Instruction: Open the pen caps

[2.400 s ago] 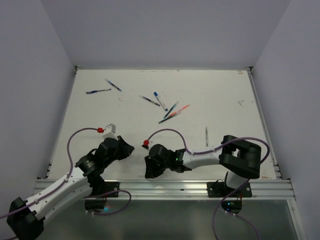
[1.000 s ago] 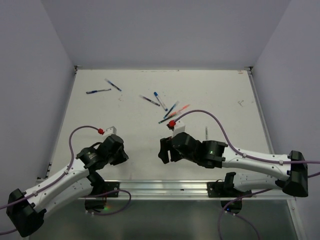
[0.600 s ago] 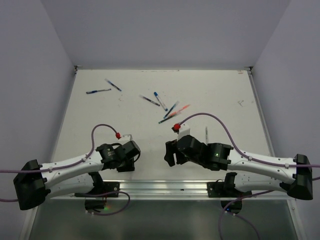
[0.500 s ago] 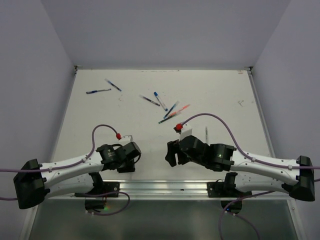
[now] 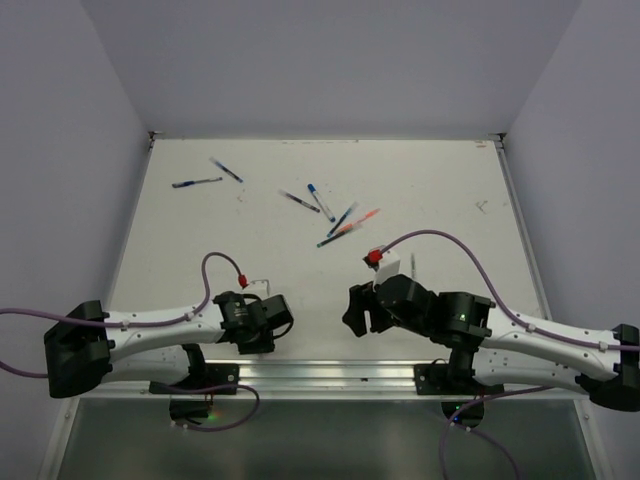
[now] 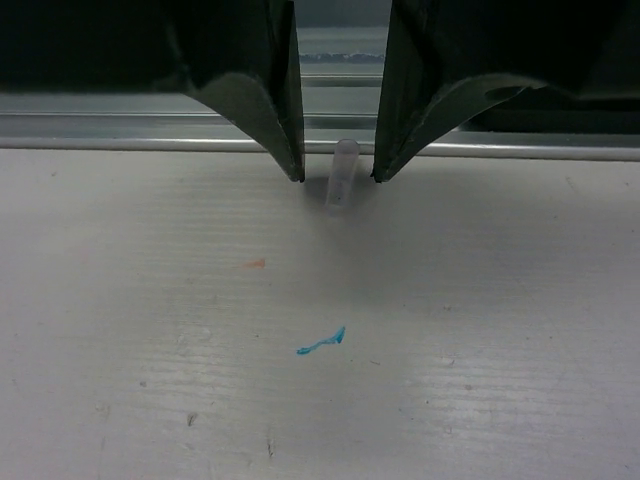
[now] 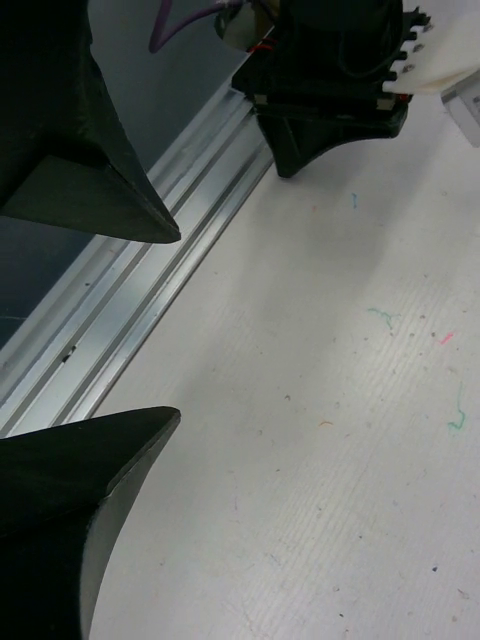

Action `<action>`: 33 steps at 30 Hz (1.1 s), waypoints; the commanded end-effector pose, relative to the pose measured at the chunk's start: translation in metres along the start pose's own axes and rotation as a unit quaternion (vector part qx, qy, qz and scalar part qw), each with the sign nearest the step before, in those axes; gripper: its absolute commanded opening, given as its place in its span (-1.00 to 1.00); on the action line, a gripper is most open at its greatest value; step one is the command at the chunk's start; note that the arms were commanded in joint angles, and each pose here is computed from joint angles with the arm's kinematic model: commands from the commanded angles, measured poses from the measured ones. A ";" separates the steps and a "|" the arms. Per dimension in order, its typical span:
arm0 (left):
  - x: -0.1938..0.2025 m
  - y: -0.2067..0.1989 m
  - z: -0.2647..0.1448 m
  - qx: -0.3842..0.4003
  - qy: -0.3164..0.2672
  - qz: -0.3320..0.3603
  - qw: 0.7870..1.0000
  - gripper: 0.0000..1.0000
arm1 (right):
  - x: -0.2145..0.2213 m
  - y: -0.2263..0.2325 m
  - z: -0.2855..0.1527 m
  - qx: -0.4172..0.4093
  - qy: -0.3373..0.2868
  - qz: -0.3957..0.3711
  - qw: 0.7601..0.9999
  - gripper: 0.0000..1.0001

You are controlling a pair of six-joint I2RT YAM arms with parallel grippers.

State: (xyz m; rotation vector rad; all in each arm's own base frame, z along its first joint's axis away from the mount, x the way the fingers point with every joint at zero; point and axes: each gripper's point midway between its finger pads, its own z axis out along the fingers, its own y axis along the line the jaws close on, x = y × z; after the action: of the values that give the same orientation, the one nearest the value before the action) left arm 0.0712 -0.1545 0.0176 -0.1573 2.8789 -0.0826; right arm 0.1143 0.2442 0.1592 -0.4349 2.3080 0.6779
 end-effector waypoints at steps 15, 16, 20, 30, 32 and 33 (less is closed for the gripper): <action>0.002 0.004 0.024 0.011 -0.030 -0.083 0.996 -0.83 | -0.016 -0.008 -0.028 -0.003 -0.036 0.020 0.999 0.41; -0.002 0.003 0.023 0.009 -0.037 -0.085 0.996 -0.84 | -0.015 -0.008 -0.027 -0.001 -0.034 0.018 0.999 0.41; -0.022 0.010 0.020 -0.028 -0.086 -0.104 0.991 -0.82 | -0.013 -0.008 -0.020 0.006 -0.028 0.012 1.000 0.42; -0.055 0.024 0.026 -0.033 -0.129 -0.165 0.977 -0.71 | -0.038 -0.016 0.009 0.077 0.009 -0.004 0.997 0.53; -0.067 0.030 0.023 -0.039 -0.145 -0.180 0.972 -0.68 | -0.045 -0.024 0.022 0.079 0.022 0.018 0.996 0.53; -0.073 0.032 0.020 -0.039 -0.154 -0.187 0.970 -0.66 | -0.052 -0.034 0.029 0.090 0.021 0.035 0.995 0.53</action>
State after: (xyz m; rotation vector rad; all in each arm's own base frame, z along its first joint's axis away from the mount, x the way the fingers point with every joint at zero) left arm 0.1273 -0.1416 0.0124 -0.6554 2.6079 -0.1188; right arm 0.1595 0.2377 0.1573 -0.3370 2.3991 0.4672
